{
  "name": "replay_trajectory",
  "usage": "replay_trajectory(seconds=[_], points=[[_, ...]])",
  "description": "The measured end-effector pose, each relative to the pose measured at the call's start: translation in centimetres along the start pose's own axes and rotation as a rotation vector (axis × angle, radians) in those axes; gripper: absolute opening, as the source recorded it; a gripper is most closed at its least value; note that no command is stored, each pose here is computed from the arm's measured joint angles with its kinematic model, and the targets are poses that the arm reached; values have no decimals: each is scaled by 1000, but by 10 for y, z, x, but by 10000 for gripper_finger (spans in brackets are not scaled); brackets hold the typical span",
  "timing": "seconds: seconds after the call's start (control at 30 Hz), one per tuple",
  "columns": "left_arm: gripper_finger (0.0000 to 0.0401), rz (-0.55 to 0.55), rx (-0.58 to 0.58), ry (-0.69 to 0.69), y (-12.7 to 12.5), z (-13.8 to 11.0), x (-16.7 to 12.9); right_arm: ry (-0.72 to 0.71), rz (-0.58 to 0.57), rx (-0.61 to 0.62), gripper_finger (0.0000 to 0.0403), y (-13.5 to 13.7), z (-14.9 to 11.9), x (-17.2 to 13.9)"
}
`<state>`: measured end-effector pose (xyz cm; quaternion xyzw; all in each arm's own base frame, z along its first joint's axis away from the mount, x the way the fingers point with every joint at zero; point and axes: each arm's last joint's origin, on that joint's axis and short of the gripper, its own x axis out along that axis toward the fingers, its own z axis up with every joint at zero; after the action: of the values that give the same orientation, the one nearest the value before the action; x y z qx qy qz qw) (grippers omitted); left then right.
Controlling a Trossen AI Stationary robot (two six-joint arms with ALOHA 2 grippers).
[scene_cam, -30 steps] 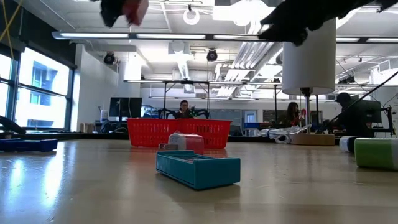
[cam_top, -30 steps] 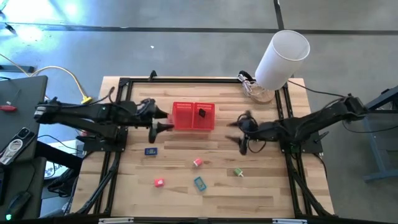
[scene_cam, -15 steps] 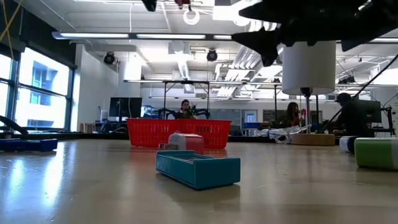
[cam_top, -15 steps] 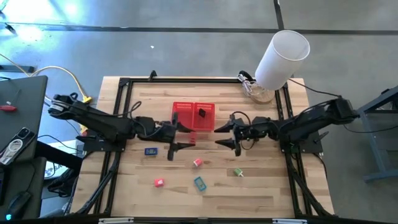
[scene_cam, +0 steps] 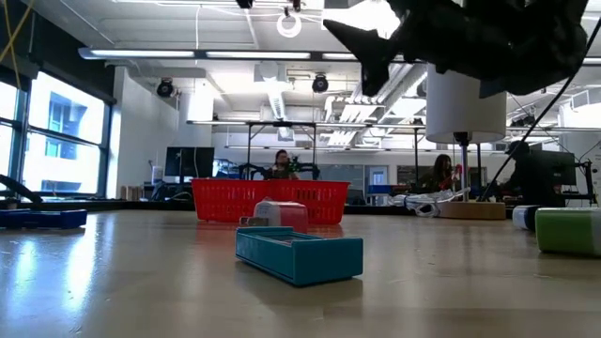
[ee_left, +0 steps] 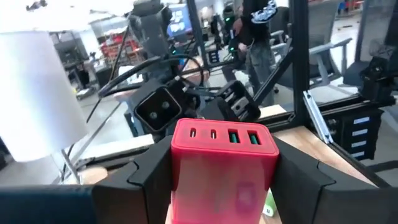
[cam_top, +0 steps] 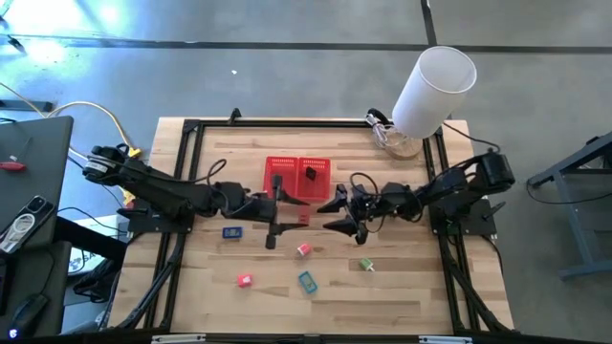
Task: Pick & Place Office items
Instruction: Put the red charger adapter into the left red bin
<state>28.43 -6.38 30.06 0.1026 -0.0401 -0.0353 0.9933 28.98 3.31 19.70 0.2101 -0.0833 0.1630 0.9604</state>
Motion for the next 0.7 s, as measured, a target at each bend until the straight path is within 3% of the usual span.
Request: replay_trajectory(seconds=[0.37, 0.7], points=[[202, -119, 4, -270, 8, 22, -2, -92, 133, -37, 238, 9, 30, 28], [202, -172, -27, -336, 24, 20, 2, -114, 252, -88, 238, 18, 50, 45]])
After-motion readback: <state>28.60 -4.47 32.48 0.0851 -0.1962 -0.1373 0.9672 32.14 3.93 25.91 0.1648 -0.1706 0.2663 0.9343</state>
